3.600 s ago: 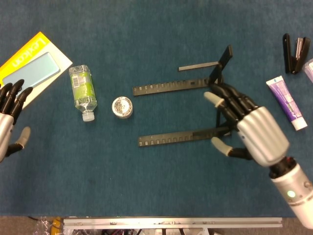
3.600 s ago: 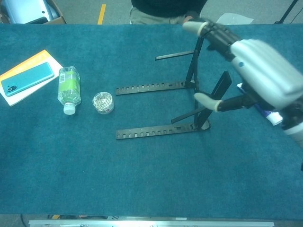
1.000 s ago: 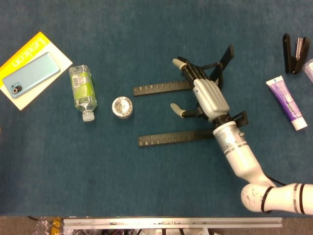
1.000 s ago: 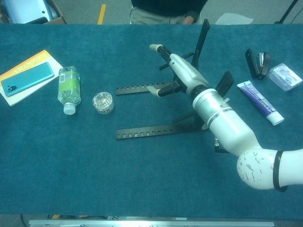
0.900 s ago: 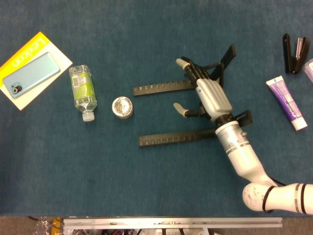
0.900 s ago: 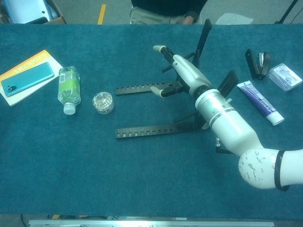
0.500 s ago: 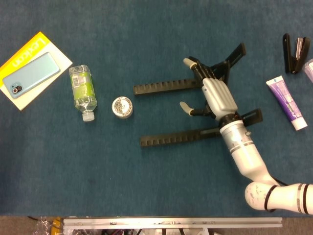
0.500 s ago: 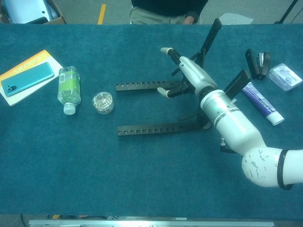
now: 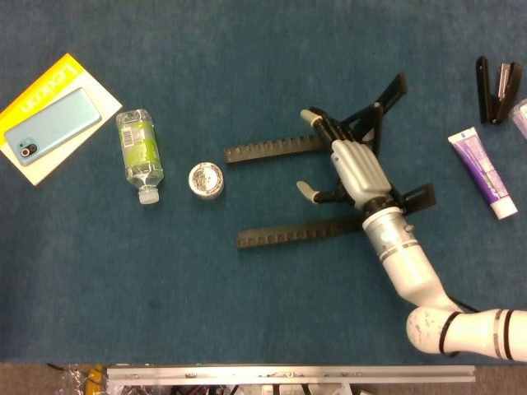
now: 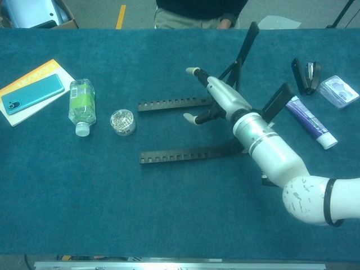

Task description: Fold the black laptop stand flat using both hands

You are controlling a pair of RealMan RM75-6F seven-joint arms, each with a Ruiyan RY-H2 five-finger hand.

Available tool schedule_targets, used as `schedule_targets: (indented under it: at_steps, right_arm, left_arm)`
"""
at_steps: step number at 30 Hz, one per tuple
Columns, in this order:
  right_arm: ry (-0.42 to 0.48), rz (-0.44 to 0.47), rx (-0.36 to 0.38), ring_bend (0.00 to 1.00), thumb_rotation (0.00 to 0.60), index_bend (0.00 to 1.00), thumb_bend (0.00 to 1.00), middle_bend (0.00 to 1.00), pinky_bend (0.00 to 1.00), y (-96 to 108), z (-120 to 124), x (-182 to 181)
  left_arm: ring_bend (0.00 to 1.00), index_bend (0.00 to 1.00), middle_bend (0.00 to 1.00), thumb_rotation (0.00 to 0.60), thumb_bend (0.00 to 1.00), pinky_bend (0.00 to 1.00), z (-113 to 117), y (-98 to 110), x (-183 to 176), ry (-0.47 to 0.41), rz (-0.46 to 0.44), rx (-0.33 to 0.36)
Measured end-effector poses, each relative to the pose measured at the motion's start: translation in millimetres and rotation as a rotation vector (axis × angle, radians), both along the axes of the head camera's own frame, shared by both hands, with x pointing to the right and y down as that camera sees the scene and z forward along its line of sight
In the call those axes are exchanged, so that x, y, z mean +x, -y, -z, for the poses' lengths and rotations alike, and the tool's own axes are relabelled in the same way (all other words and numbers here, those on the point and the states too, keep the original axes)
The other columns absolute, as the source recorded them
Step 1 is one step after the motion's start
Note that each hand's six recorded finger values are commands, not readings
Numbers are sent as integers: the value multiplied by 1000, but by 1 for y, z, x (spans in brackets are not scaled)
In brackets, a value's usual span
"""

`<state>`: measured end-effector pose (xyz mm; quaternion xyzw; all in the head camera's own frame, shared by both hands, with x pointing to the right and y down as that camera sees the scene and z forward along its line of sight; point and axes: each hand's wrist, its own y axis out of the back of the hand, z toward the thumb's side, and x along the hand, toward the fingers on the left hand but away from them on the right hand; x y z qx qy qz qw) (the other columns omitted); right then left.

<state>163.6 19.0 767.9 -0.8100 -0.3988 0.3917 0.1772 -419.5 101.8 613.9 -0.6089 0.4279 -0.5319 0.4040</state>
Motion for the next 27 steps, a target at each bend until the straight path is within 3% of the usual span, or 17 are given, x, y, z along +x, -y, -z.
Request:
schedule_targets:
  at_steps: [7, 27]
  right_arm:
    - [-5, 19, 17, 0, 600, 0, 243, 0, 0, -3, -1, -4]
    - [-65, -37, 35, 0, 600, 0, 243, 0, 0, 1, 0, 5]
  left_arm:
    - [0, 0, 0, 600, 402, 0, 0, -2, -3, -2, 8, -1]
    - [0, 0, 0, 600, 403, 0, -2, -1, -5, -11, 13, 3]
